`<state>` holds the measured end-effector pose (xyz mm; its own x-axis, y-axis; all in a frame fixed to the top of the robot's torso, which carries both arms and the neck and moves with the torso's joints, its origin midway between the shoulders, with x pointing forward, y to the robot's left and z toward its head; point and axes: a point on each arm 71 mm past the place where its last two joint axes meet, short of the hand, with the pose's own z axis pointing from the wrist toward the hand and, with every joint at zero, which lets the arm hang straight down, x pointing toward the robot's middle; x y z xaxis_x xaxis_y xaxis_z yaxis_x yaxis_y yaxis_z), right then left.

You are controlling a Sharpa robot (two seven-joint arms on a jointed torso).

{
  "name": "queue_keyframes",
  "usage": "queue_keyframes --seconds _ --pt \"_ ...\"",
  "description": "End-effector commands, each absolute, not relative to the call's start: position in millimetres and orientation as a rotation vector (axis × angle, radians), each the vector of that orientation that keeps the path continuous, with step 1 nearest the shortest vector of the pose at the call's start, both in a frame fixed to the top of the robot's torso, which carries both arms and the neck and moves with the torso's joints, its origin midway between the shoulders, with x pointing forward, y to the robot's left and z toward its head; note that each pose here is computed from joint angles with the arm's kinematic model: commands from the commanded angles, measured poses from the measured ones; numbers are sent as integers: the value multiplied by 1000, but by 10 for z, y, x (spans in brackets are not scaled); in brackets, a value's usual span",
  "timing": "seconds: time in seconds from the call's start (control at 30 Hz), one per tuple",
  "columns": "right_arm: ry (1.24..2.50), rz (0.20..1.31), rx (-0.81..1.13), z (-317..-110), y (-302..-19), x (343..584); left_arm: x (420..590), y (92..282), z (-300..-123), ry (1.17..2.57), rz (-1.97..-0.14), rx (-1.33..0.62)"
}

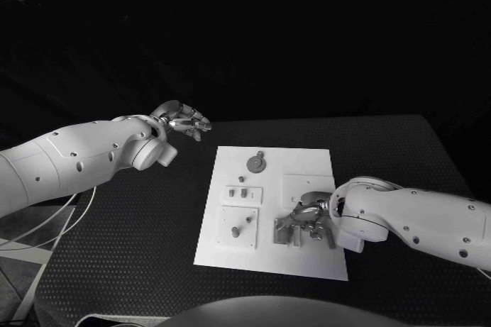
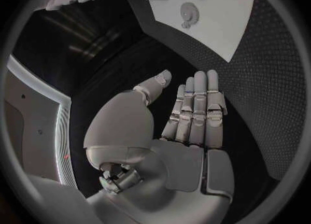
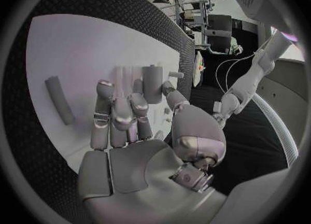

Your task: Assemble the parts on the task board

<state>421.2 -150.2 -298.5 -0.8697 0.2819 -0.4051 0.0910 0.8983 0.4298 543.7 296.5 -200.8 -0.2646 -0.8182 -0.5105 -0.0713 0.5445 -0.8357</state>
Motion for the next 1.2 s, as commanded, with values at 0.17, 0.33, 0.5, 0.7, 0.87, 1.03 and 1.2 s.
queue_keyframes --seconds 0.17,0.33,0.5,0.7,0.87,1.03,1.2 --pt "2582 531 260 -3004 -1541 4224 5435 2951 -2002 1707 -876 -746" --pt "2582 531 259 -3004 -1542 4225 5436 2952 -2002 1706 -875 -747" --pt "2579 531 262 -3003 -1548 4226 5436 2949 -2002 1707 -876 -746" --pt "2573 533 258 -2999 -1549 4226 5436 2950 -2002 1705 -875 -747" --pt "2567 530 259 -2997 -1557 4230 5436 2950 -2002 1705 -874 -747" --pt "2566 527 248 -2996 -1561 4229 5437 2955 -2001 1704 -874 -747" --pt "2566 527 247 -2995 -1560 4226 5437 2950 -2001 1704 -875 -746"
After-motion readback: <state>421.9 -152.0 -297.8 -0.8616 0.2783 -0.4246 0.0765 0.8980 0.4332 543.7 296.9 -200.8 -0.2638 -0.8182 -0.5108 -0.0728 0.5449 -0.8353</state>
